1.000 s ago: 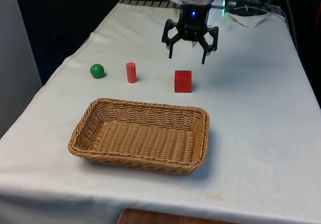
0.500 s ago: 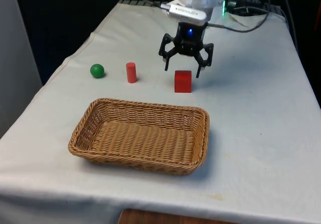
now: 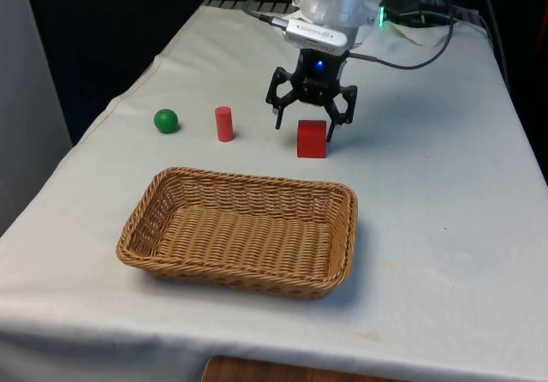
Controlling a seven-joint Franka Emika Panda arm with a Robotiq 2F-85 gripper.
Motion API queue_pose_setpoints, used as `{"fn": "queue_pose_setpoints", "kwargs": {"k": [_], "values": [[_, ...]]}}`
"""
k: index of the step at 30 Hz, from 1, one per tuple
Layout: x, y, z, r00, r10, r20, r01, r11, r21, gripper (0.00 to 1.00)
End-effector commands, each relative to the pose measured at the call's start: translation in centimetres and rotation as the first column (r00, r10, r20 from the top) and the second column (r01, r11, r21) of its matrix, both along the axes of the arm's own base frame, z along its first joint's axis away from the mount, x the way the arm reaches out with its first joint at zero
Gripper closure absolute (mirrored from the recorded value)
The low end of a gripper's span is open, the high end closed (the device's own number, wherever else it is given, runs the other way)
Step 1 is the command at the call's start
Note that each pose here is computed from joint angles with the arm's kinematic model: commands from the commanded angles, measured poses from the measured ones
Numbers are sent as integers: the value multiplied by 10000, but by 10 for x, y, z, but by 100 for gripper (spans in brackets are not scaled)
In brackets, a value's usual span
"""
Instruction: Pick up the object to the left of the cylinder and place it into the basket.
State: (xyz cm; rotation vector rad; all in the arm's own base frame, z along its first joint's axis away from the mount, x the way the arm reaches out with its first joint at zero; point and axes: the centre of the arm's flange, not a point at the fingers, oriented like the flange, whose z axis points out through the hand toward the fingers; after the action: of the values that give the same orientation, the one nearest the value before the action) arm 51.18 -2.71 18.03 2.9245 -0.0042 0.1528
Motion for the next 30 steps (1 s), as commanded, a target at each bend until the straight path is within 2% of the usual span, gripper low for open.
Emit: {"fn": "queue_pose_setpoints", "kwargs": {"k": [1, 2, 3, 4, 9, 11, 19, 20, 24, 30], "values": [[0, 0, 1, 10000, 17, 63, -17, 10000, 32, 10], [0, 0, 0, 10000, 0, 0, 0, 10000, 0, 21], [0, -1, 0, 10000, 8, 57, -8, 10000, 23, 21], [0, -1, 0, 10000, 1, 60, -1, 10000, 19, 46], [0, -1, 0, 10000, -15, 68, 15, 10000, 7, 98], [0, -2, 0, 10000, -27, 7, 27, 10000, -11, 98], [3, -2, 4, 9999, -20, 109, 20, 10000, 1, 98], [2, -2, 2, 10000, -24, 58, 24, 10000, -14, 98], [13, -3, 16, 9996, -57, 289, 57, 10000, 12, 98], [24, -6, 30, 9989, -102, 452, 100, 9999, 43, 98]]}}
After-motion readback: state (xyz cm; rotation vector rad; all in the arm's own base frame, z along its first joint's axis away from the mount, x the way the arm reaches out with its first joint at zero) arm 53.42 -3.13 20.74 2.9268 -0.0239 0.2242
